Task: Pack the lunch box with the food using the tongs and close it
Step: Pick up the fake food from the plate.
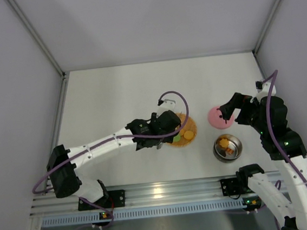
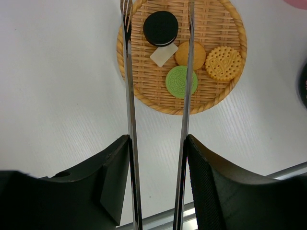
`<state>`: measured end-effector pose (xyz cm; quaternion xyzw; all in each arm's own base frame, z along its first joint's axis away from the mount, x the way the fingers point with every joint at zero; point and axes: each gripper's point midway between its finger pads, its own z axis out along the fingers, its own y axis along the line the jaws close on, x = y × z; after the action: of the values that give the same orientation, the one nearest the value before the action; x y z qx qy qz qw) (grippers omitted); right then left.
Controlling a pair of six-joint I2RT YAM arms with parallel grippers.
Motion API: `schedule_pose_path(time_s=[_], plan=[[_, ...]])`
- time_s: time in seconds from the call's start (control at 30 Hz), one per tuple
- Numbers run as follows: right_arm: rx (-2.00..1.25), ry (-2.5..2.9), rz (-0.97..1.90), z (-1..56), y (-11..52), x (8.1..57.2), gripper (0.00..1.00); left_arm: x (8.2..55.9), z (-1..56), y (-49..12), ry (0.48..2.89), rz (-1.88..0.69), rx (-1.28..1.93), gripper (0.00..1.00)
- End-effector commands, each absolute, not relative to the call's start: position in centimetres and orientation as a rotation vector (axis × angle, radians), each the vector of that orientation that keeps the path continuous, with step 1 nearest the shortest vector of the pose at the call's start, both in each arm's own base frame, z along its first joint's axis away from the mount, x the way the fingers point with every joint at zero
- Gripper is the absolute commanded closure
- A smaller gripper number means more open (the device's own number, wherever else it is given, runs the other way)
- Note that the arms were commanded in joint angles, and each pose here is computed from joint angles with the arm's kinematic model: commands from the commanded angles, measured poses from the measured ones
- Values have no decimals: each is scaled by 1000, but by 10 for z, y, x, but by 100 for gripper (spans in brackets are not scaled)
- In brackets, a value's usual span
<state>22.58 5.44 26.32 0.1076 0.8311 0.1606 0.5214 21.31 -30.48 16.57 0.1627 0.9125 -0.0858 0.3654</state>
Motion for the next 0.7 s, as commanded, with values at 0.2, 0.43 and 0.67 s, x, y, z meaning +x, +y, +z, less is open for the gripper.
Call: schedule_pose_path(time_s=[0.2,0.43,0.67], plan=[[266,1986,357,266,48,224,0,218,150,-306,2383,-220,406,46],[268,1988,357,266,48,225,1,215,142,-309,2402,-229,435,47],[266,1988,356,267,48,226,1,214,141,-310,2406,-236,448,48]])
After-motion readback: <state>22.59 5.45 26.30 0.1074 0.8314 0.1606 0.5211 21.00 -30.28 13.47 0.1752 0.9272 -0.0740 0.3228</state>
